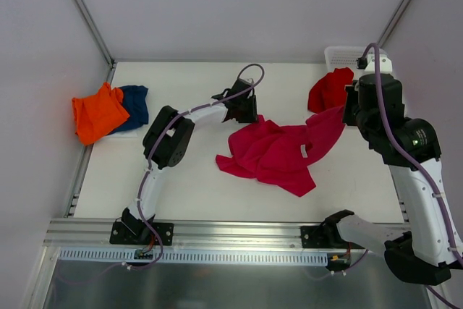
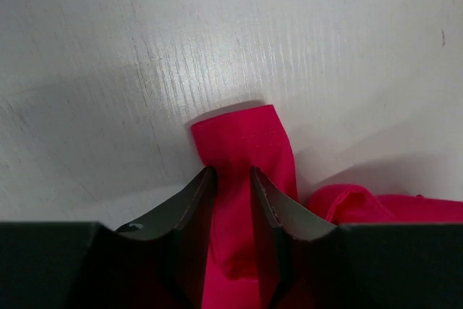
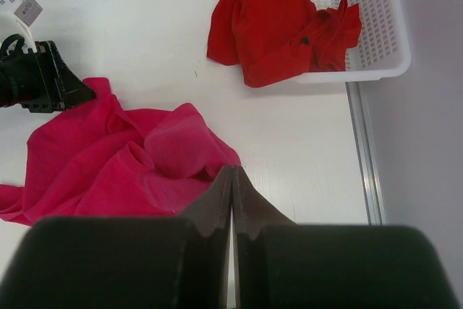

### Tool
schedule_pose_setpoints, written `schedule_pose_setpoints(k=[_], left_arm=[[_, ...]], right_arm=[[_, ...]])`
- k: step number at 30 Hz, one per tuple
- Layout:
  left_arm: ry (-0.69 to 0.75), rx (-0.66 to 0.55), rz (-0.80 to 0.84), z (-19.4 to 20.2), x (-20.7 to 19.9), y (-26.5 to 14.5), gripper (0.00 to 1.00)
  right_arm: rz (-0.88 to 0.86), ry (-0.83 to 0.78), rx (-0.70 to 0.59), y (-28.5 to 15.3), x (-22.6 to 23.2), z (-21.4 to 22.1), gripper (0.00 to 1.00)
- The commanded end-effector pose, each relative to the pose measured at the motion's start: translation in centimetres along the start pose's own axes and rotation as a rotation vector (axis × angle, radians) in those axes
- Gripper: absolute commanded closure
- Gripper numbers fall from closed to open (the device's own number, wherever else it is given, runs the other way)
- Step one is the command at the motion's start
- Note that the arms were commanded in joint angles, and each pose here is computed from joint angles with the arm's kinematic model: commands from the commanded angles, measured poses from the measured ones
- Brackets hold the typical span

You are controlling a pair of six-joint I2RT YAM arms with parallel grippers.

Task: Fold and stack the t-shirts
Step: Flatten the tshirt out

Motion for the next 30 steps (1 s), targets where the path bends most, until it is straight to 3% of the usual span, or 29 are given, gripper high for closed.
schedule_pose_setpoints(k=[1,2,3,8,12,18,21,30], left_arm=[[0.013,0.041,-0.06,1.4,1.2,0.8,0.75],[0.017,0.029,-0.066,1.2,1.1,0.9,0.93],[0.019,0.028,-0.08,1.3,1.4,1.0,1.0],[0.043,-0.01,-0.114,0.8,1.7,0.9,1.0],[0.101,-0.185,-0.232,-1.1,2.3,-2.4,1.0],[0.155,-0.468,-0.254,-5.3,-0.5,-13.9,1.0],[0.167,-0.642,-0.214,-7.3,-2.7,-22.5,1.0],[0.186,-0.886,-0.15,-7.4,-3.2,-38.9,1.0]], right_arm=[[0.027,0.035,-0.025,-0.2,-0.4,0.0,0.99],[0.027,0.033,-0.021,-0.2,-0.3,0.2,0.99],[0.033,0.035,-0.023,-0.3,-0.5,0.2,0.99],[0.047,0.029,-0.022,-0.5,-0.7,0.6,0.99],[0.075,0.013,-0.012,-0.3,-0.9,0.9,1.0],[0.096,0.009,-0.023,0.5,-0.8,0.4,1.0],[0.087,-0.008,-0.001,1.5,-0.3,0.2,1.0],[0.14,-0.001,-0.086,2.2,-1.2,-2.7,1.0]])
Point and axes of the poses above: each gripper's point midway between its finger pads, its own y axis out along the fingers, its own x axis along the line the jaws close on, z = x × y, the point moved 8 cm from there along -y, back along the fingers, and after that the axes turned 15 degrees about -y, right-handed, at the moved point
